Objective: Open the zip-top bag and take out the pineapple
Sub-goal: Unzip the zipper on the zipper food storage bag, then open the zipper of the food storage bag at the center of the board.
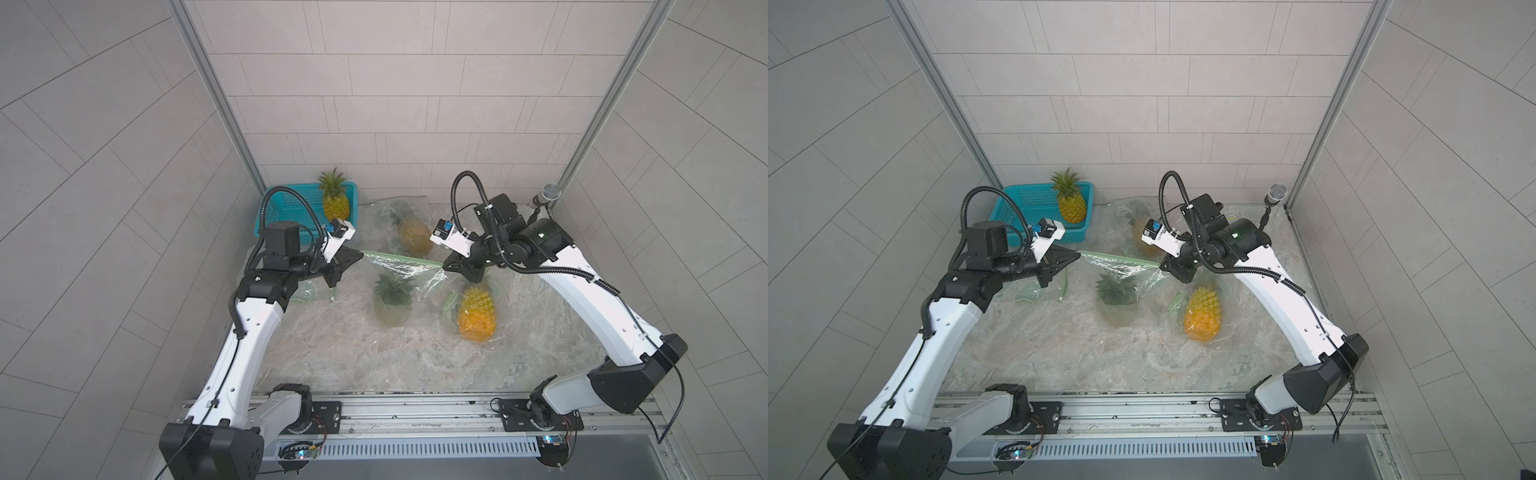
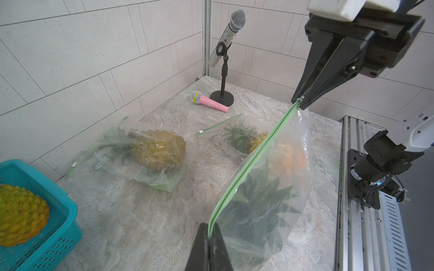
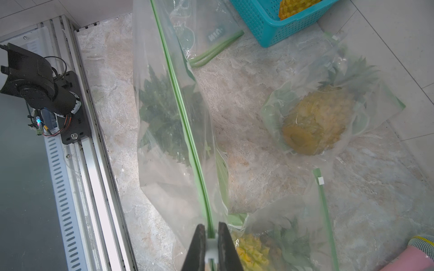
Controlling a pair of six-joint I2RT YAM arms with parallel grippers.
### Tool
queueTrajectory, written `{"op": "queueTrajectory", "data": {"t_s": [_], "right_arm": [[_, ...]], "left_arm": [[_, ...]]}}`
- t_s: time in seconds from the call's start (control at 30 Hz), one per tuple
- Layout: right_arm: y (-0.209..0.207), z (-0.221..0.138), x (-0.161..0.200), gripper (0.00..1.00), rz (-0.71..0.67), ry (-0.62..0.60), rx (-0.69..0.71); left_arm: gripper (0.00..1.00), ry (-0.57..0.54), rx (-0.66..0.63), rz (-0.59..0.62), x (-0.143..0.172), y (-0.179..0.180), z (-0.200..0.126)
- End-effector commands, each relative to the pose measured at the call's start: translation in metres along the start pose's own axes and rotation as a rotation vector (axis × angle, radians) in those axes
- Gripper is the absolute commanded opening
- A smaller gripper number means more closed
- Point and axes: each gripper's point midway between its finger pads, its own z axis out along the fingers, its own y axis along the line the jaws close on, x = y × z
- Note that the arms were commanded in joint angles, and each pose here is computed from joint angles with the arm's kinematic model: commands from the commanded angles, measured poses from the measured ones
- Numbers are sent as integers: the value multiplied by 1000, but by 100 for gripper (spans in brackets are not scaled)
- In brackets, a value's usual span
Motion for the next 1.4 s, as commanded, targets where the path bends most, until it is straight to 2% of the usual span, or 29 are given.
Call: {"op": "queueTrajectory", "data": {"t_s": [0.0,0.67,1.0,1.2,1.37], "right_arm": [[-5,-17,33,10,37,106,62],[-6,-19,40,10,51,121,70],[14,-15,11,8,8,-22,-51],[19,-13,-2,8,-6,-82,-85],[16,-7,-5,8,2,-86,-88]], "left_arm": [[0,-47,-110,73,-17,18,-14],[0,-61,-95,69,-19,17,-14],[0,-117,110,87,-22,-19,-4],[0,-100,176,88,-16,-37,8],[0,-80,213,92,-14,-50,17]]}}
